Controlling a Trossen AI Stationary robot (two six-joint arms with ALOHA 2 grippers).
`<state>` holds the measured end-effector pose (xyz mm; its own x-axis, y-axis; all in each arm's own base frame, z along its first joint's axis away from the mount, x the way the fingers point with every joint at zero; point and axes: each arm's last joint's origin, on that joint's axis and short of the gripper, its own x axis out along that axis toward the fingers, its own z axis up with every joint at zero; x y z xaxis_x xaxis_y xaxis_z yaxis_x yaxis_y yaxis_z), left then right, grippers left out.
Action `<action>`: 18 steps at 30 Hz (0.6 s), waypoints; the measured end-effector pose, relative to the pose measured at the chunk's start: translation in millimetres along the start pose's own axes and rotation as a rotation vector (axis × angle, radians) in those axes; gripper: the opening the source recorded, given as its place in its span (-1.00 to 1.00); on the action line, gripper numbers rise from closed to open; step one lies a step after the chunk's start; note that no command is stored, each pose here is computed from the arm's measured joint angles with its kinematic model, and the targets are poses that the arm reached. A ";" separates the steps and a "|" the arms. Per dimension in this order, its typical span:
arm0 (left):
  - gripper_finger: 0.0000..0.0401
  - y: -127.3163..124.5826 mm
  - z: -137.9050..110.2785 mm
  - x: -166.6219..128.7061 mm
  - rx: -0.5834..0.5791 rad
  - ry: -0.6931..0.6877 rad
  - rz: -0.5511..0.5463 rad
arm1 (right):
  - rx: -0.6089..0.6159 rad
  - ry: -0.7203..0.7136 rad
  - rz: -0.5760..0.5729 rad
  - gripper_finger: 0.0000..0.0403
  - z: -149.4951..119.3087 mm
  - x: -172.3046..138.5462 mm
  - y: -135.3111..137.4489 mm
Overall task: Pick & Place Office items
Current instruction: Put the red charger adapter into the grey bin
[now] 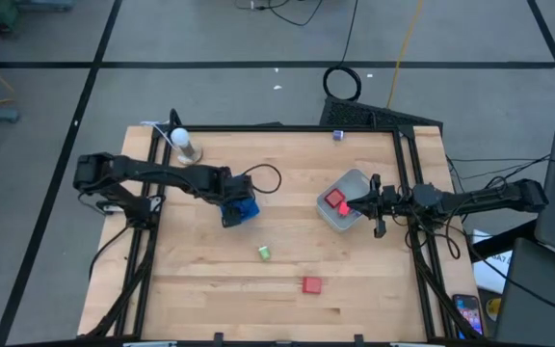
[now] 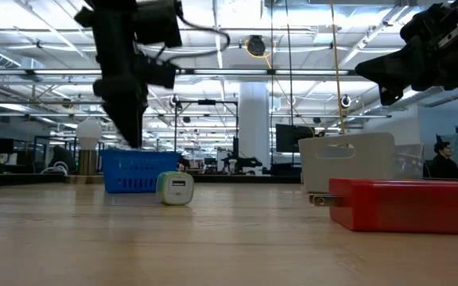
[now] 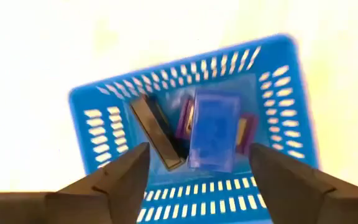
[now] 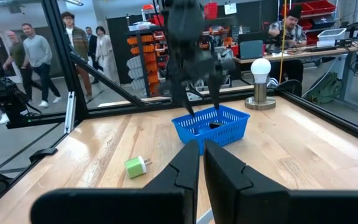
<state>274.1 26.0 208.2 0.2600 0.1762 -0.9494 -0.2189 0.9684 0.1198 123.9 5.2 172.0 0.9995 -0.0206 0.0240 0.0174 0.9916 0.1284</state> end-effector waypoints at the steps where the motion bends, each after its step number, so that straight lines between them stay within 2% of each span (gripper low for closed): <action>1: 0.31 0.0 0.2 -8.0 0.010 -0.030 -0.004 | 0.000 0.001 0.000 -0.92 -0.1 0.0 0.0; 5: 0.03 -1.4 -5.2 -45.6 0.057 -0.182 -0.027 | 0.003 0.001 0.001 -0.92 -0.1 0.0 0.0; 10: -0.43 -1.3 -21.7 -97.0 0.086 -0.405 -0.063 | 0.001 0.001 0.003 -0.92 -0.1 0.0 0.1; 16: -0.91 4.0 -56.9 -153.9 0.091 -0.655 -0.125 | 0.000 0.001 0.003 -0.92 0.0 0.0 0.1; 18: -0.97 5.4 -68.6 -167.7 0.092 -0.743 -0.148 | 0.000 0.001 0.001 -0.92 -0.1 0.0 0.0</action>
<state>164.8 -10.4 348.1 0.8523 0.0846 -0.5161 -0.0621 0.9962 0.0608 123.9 5.2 171.9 0.9996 -0.0191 0.0229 0.0160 0.9916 0.1283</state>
